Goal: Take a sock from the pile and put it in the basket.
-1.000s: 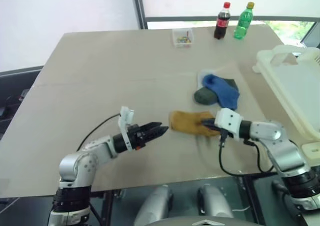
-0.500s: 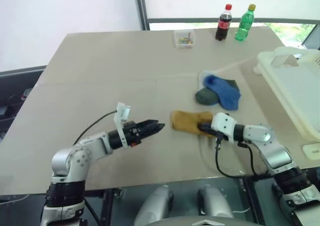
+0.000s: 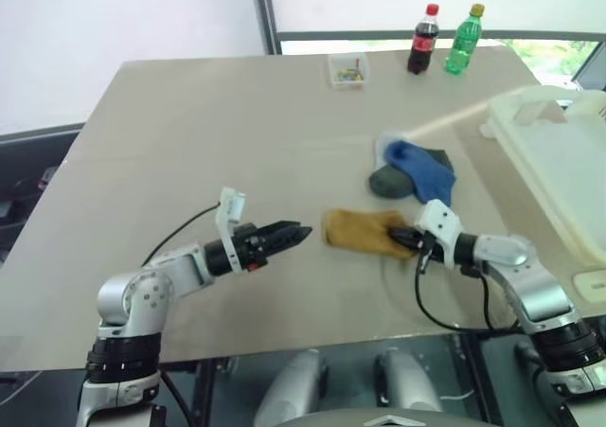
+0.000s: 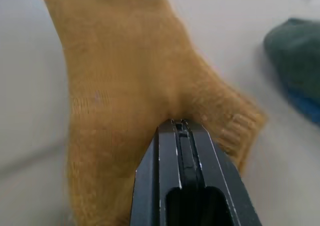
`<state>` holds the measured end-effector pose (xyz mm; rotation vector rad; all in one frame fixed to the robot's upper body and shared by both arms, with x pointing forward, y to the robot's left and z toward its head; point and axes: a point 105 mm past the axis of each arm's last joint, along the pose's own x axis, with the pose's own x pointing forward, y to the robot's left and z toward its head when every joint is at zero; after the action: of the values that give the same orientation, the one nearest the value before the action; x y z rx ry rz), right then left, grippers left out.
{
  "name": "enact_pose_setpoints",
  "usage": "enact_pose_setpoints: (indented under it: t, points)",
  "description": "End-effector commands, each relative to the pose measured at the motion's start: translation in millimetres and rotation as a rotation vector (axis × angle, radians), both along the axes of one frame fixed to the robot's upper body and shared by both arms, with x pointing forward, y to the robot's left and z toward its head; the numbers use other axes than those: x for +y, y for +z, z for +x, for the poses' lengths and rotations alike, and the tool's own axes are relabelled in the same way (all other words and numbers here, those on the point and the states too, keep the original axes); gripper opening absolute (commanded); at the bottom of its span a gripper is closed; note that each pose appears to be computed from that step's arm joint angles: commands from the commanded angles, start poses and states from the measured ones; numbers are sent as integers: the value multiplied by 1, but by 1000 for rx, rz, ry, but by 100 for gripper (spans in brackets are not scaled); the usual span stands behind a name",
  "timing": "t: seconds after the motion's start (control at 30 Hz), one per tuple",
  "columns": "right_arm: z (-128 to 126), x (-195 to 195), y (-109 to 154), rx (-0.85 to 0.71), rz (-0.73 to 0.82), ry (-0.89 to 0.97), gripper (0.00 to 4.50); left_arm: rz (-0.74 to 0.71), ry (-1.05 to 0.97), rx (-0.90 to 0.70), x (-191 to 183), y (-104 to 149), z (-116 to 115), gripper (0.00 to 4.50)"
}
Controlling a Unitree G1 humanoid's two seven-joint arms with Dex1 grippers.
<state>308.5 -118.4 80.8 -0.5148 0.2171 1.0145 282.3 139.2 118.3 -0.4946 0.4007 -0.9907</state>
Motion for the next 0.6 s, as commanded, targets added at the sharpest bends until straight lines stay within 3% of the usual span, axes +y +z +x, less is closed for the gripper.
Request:
enact_pose_setpoints:
  t: [0.03, 0.6]
  points:
    - [-1, -15, -36, 90, -126, -26, 0, 41, -26, -2, -6, 4, 0, 312]
    - [-3, -9, -36, 69, -120, -21, 0, 284, -10, 129, -12, -20, 11, 312]
